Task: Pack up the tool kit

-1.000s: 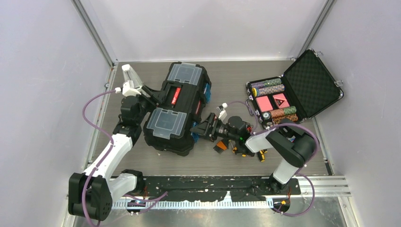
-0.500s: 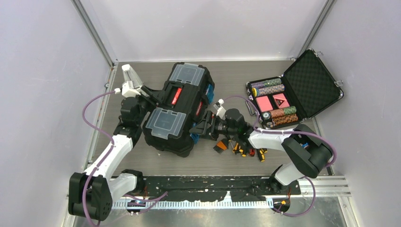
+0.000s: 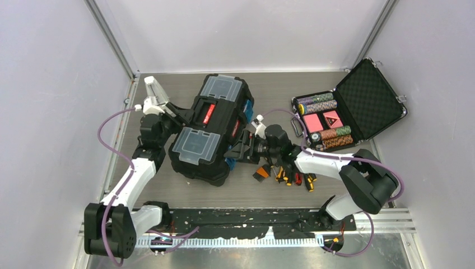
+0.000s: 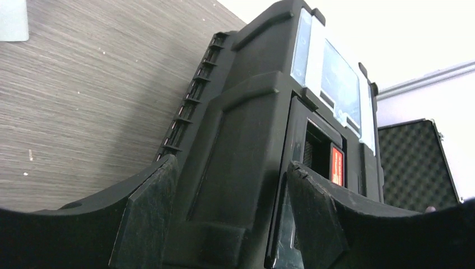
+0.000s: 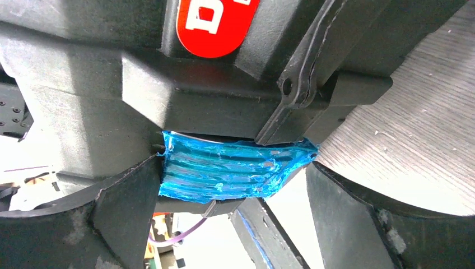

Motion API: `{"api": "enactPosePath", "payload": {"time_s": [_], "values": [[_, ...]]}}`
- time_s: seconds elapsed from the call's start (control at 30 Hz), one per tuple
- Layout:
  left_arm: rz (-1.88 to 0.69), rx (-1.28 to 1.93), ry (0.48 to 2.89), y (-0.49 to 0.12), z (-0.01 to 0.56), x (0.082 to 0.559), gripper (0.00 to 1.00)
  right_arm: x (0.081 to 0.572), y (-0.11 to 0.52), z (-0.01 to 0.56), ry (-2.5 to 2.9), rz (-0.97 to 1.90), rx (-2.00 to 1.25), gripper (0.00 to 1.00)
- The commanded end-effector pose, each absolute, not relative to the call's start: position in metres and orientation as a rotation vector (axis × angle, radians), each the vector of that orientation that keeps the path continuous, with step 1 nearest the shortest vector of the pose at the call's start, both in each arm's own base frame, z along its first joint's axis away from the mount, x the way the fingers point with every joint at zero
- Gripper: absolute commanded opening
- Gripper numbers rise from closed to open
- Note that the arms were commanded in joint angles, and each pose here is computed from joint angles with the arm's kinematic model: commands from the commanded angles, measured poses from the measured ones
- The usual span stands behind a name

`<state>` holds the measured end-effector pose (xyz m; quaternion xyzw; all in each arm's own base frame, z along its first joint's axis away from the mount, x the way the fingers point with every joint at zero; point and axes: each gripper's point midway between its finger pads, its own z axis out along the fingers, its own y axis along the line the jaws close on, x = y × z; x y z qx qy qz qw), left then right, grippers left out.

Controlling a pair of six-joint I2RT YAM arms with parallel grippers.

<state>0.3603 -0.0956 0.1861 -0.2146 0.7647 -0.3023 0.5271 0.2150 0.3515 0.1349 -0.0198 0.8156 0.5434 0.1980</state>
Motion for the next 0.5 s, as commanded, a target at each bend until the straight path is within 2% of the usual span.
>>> {"api": "enactPosePath", "payload": {"time_s": [0.0,0.3,0.37,0.47], "values": [[-0.735,-0.579,2.467,-0.112,0.048,0.258,0.73,0.278,0.363,0.253,1.764,1.365,-0.215,0.49],[-0.785,-0.431,2.504,-0.117,0.066,0.258,0.89,0.289,0.373,0.268,1.771,1.35,-0.265,0.5],[-0.79,-0.412,2.501,-0.118,0.069,0.259,0.9,0.291,0.374,0.269,1.78,1.346,-0.266,0.53],[-0.775,-0.372,2.491,-0.117,0.081,0.263,0.94,0.3,0.364,0.266,1.808,1.3,-0.228,0.64]]}}
